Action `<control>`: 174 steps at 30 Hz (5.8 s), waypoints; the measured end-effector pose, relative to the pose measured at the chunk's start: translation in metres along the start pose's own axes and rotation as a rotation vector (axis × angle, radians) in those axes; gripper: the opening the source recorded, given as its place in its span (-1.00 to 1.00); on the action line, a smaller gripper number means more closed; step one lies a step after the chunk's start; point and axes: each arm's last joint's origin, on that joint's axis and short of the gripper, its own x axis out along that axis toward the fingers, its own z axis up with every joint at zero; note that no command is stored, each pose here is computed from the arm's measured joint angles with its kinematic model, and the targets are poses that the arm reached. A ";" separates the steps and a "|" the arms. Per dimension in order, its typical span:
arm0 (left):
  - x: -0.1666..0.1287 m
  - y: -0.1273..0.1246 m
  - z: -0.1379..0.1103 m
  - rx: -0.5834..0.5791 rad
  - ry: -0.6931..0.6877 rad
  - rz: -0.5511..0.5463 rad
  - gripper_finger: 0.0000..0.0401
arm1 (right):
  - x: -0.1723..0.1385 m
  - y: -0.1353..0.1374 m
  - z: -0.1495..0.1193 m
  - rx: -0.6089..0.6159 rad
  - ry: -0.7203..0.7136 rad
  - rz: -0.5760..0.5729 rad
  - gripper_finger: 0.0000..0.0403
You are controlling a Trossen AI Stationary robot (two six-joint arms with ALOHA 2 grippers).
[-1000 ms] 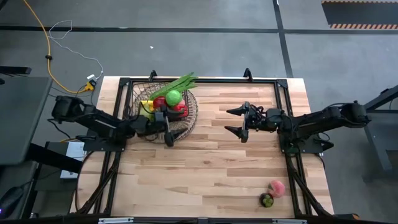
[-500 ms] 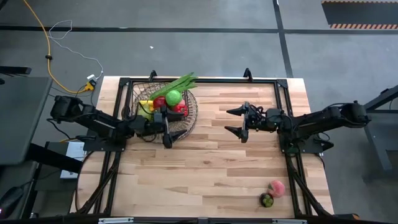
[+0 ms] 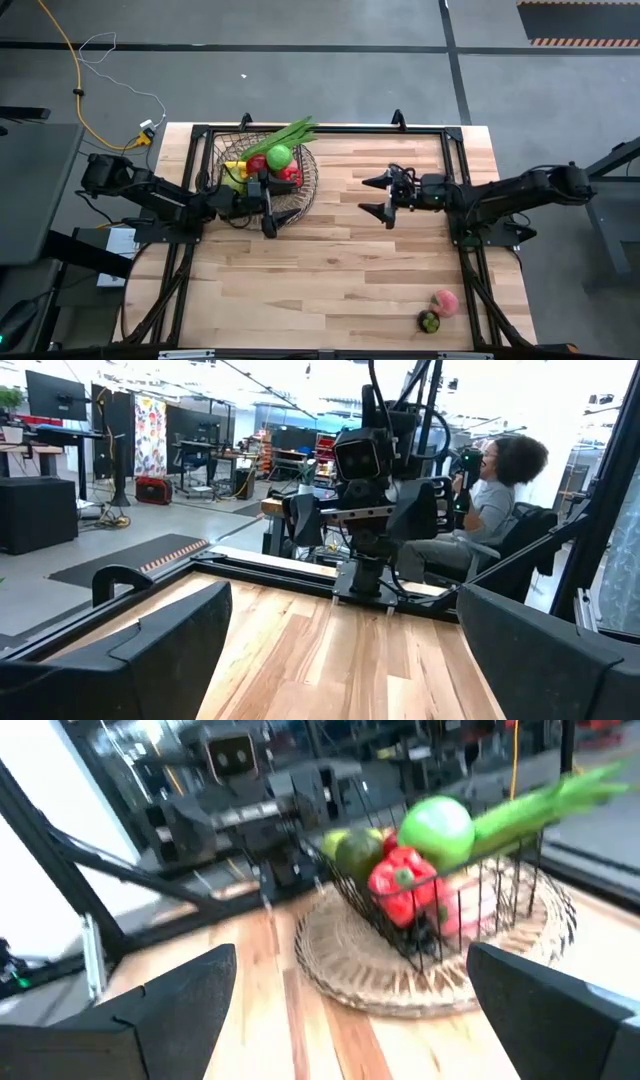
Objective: Build produce basket
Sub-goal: Put the peach into the wire basket
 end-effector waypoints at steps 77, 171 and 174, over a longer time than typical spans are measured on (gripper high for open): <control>0.001 0.003 0.000 0.039 0.001 -0.025 0.88 | -0.101 0.155 -0.106 0.861 1.507 -0.987 0.64; -0.042 -0.009 0.041 -0.005 0.012 0.069 0.88 | 0.047 -0.024 -0.013 -0.161 0.018 0.083 0.15; -0.053 -0.012 0.051 -0.004 -0.021 0.041 0.88 | 0.048 -0.025 -0.014 -0.148 0.016 0.052 0.15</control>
